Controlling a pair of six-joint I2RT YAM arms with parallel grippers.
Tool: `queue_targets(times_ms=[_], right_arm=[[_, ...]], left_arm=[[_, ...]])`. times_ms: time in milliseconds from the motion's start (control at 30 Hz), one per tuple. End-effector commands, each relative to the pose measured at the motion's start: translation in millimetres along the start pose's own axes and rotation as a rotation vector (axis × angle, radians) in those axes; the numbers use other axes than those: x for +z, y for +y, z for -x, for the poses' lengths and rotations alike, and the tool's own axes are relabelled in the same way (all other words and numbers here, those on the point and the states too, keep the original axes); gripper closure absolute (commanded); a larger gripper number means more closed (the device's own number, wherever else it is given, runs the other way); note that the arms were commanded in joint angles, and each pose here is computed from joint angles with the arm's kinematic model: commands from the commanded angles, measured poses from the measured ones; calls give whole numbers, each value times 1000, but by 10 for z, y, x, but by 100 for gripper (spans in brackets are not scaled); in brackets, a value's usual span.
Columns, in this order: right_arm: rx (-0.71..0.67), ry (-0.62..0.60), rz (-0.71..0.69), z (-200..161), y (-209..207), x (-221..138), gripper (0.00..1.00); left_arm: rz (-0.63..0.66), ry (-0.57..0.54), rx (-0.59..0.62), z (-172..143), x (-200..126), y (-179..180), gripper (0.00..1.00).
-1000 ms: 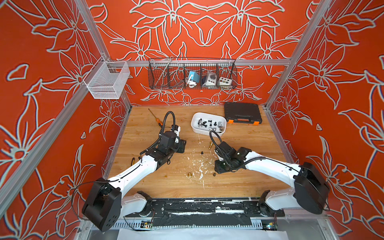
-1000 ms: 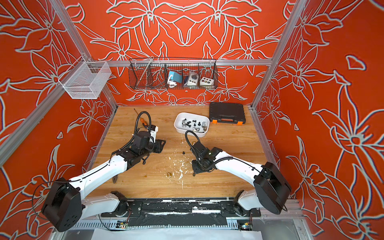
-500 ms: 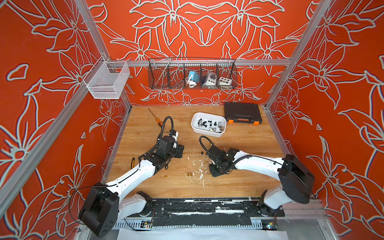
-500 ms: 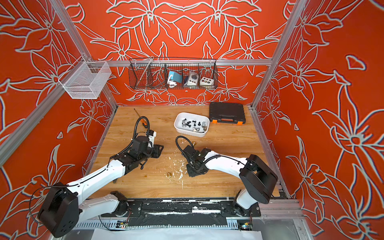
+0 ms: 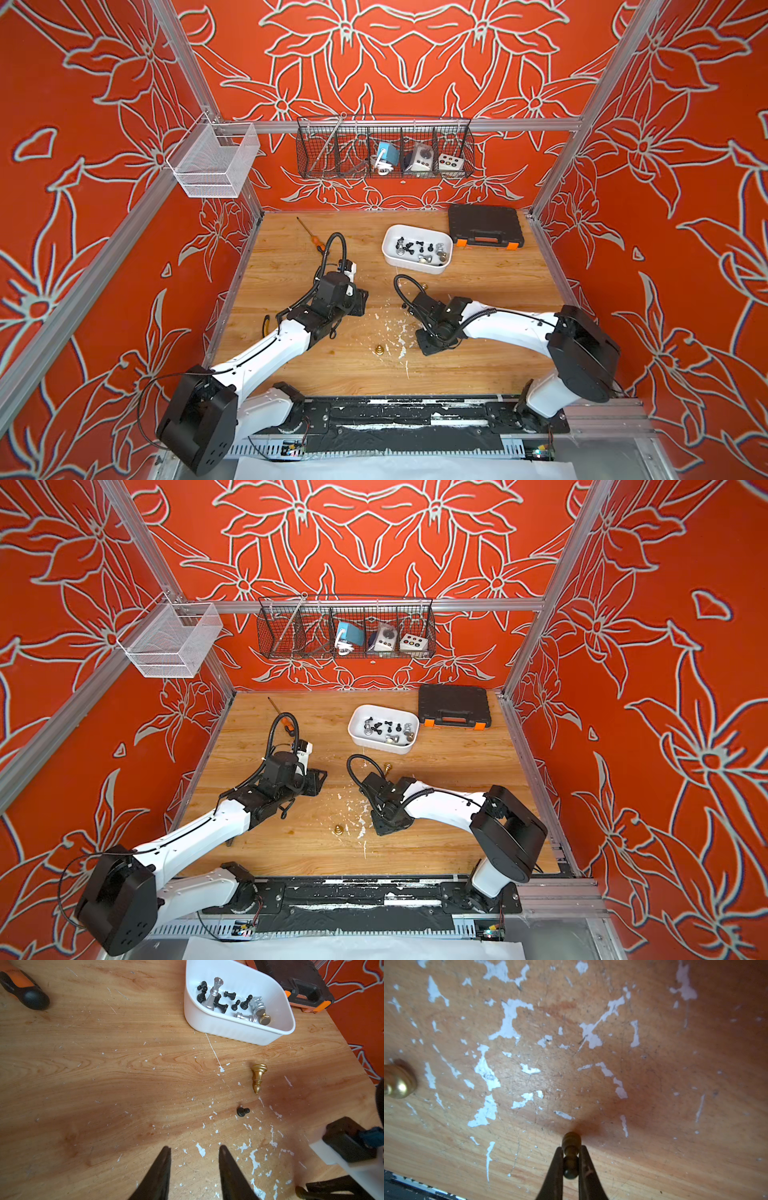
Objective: Put the chess pieces into the storage box
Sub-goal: Pick up the chess piece at the center of the board, then place the chess piece in the storage box.
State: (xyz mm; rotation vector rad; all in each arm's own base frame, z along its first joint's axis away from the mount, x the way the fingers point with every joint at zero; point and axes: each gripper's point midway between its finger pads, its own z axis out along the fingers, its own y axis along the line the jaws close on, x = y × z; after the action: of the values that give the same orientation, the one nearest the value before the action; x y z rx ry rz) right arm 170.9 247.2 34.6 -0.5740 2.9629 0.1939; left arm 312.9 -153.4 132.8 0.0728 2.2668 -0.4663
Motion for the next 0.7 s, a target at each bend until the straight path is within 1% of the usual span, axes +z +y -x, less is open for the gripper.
queue_targets(times_ms=[0, 167, 267, 433, 600, 667], right_arm=[[2, -35, -27, 106, 1, -96, 93], [-51, -104, -43, 375, 25, -303, 93], [-73, -156, -27, 656, 45, -459, 93], [-69, -226, 7, 1251, -57, -683, 94], [-21, -299, 13, 1927, -325, -844, 94], [-11, -307, 1, 2138, -440, -834, 94]], left_arm=[[3, 1, -6, -23, -8, 29, 61], [-2, 1, -9, -37, -16, 26, 61], [-8, -6, -15, -38, -28, 21, 61], [-24, -23, -23, -9, -67, -7, 61], [-38, -30, -27, 2, -94, -26, 61], [-42, -29, -28, -5, -98, -32, 61]])
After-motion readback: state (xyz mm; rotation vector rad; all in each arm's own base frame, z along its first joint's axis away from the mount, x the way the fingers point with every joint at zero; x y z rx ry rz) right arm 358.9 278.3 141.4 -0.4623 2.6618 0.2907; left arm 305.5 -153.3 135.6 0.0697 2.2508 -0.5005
